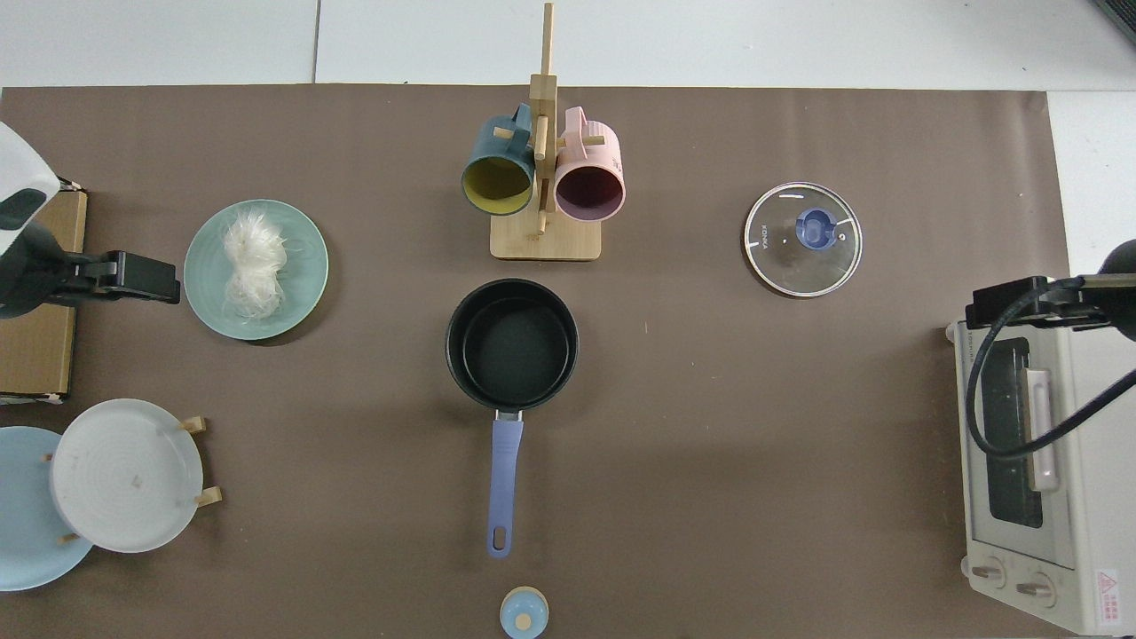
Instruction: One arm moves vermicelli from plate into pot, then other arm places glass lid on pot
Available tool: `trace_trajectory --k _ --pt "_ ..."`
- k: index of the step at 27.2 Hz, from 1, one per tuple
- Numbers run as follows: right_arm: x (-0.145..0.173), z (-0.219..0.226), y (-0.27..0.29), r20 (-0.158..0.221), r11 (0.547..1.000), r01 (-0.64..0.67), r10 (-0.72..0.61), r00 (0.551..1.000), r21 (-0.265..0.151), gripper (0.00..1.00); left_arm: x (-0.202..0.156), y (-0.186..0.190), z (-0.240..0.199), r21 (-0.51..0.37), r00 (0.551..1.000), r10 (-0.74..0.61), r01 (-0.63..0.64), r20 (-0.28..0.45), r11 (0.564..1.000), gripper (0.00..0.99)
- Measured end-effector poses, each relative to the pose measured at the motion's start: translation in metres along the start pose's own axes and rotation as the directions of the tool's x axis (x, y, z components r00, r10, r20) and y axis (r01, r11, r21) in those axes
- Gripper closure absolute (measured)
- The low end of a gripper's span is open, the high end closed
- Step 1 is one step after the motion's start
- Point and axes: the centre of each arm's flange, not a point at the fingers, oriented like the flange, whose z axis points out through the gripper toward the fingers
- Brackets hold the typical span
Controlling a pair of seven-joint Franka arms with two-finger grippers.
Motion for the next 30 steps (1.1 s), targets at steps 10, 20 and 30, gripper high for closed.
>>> trace_trajectory --k 10,20,30 --pt "0.0 0.0 0.001 0.001 1.0 -0.002 0.002 1.0 0.0 0.0 0.0 -0.001 0.0 0.0 1.0 -0.001 0.001 -0.004 1.0 0.0" --pt "0.016 0.021 0.0 0.025 1.0 -0.001 0.001 1.0 -0.001 0.0 0.029 -0.01 0.029 -0.005 0.997 -0.014 0.013 -0.073 1.0 0.0" --pt "0.065 0.073 -0.002 0.046 1.0 -0.002 0.002 0.999 -0.002 0.0 0.071 -0.018 0.114 -0.02 0.997 -0.029 0.027 -0.07 0.999 0.0"
